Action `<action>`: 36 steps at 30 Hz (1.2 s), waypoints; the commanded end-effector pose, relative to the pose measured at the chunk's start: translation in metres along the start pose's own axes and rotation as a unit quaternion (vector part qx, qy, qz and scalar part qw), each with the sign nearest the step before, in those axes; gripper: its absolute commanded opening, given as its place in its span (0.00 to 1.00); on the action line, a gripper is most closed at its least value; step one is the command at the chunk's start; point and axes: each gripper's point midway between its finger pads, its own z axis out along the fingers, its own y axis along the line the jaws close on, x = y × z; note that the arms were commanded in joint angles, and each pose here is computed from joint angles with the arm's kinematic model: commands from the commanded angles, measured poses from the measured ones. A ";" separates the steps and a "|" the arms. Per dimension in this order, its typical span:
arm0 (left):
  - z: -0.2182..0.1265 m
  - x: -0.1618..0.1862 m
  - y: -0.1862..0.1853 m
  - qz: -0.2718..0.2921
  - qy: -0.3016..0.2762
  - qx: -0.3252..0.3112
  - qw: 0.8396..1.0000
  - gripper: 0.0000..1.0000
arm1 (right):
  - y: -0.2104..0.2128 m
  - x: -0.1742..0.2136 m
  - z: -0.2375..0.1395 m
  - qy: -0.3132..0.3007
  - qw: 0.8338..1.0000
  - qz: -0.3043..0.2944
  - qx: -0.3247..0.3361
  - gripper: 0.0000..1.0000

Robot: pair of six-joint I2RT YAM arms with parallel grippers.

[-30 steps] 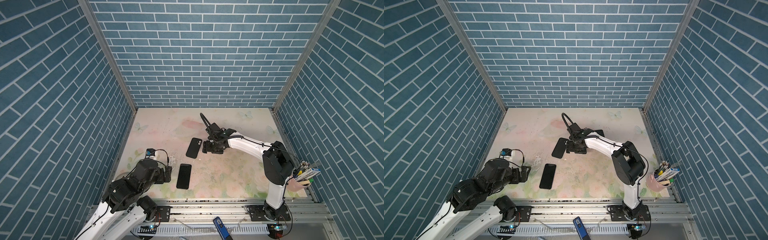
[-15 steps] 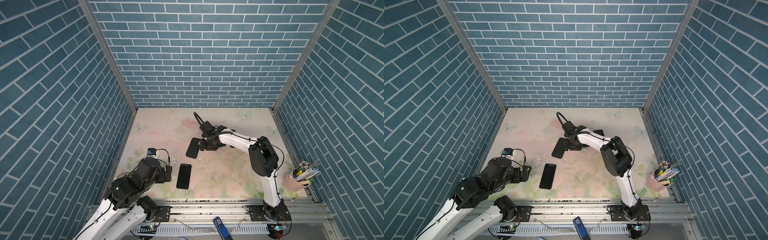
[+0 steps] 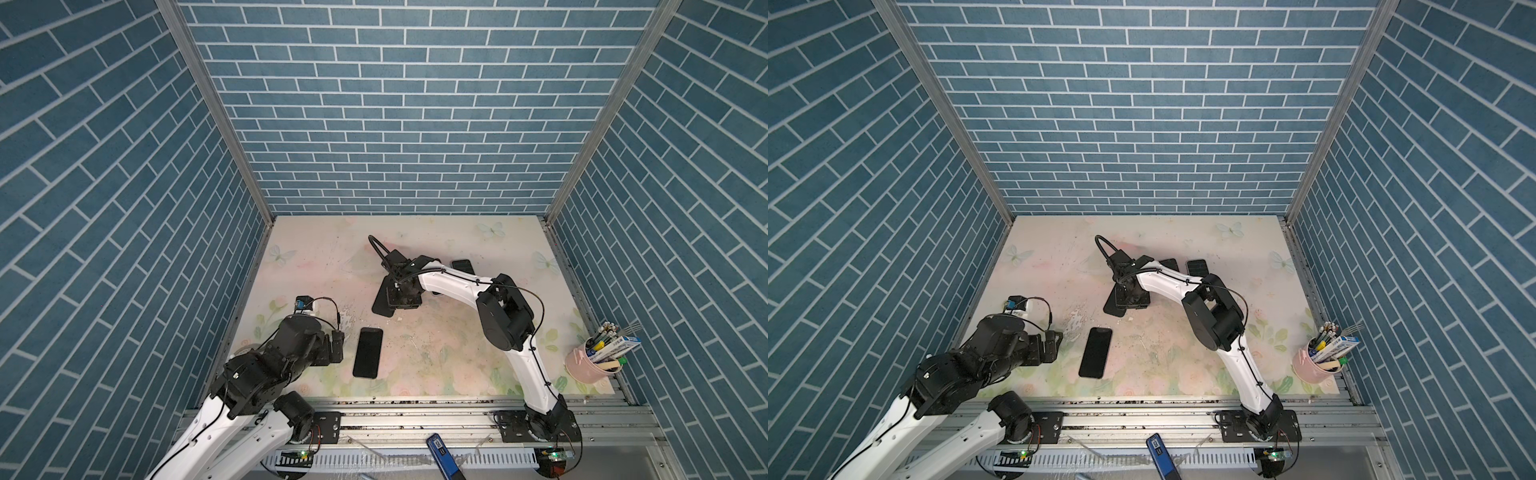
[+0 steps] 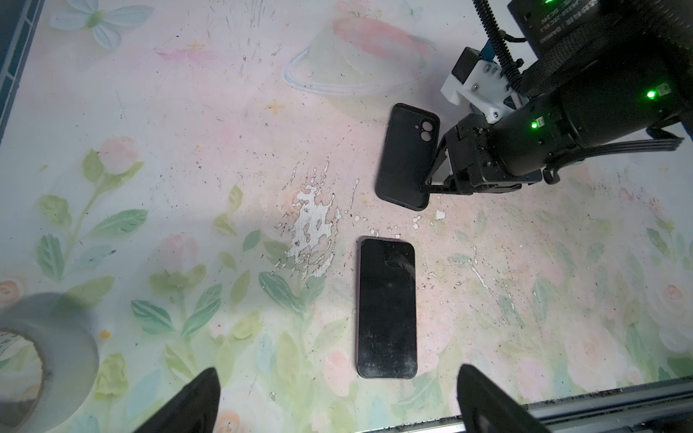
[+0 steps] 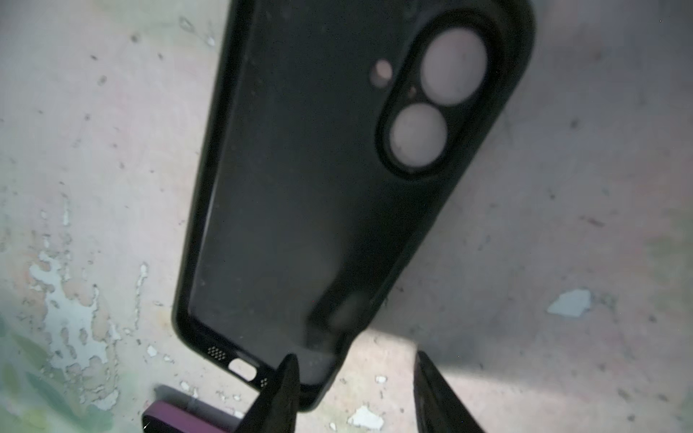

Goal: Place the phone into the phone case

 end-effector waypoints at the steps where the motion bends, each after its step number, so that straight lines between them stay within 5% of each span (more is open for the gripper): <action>1: 0.004 0.002 0.000 0.001 0.008 -0.001 1.000 0.99 | -0.029 0.021 0.000 0.015 0.997 0.021 0.069 0.41; 9: 0.002 0.002 -0.001 0.000 0.003 0.005 1.000 1.00 | -0.055 0.049 -0.018 0.024 0.995 -0.005 0.099 0.18; 17: 0.001 -0.008 -0.011 0.040 0.039 -0.005 0.998 0.99 | -0.076 0.079 -0.051 0.077 0.976 -0.172 0.113 0.00; 23: 0.003 -0.032 -0.042 0.107 0.032 0.041 0.993 1.00 | -0.078 0.096 -0.067 0.093 0.960 -0.252 0.083 0.00; 32: 0.018 -0.045 -0.049 0.060 0.001 0.046 0.997 1.00 | -0.086 0.097 -0.069 0.088 0.952 -0.276 0.097 0.00; 33: 0.021 -0.044 -0.049 0.055 0.005 0.041 0.998 1.00 | -0.088 0.095 -0.069 0.084 0.951 -0.277 0.103 0.02; 35: 0.026 -0.040 -0.048 0.042 0.014 0.038 0.998 0.99 | -0.093 0.091 -0.071 0.074 0.950 -0.279 0.118 0.31; 36: 0.030 -0.038 -0.049 0.035 0.019 0.040 0.998 1.00 | -0.092 0.091 -0.073 0.070 0.951 -0.279 0.117 0.37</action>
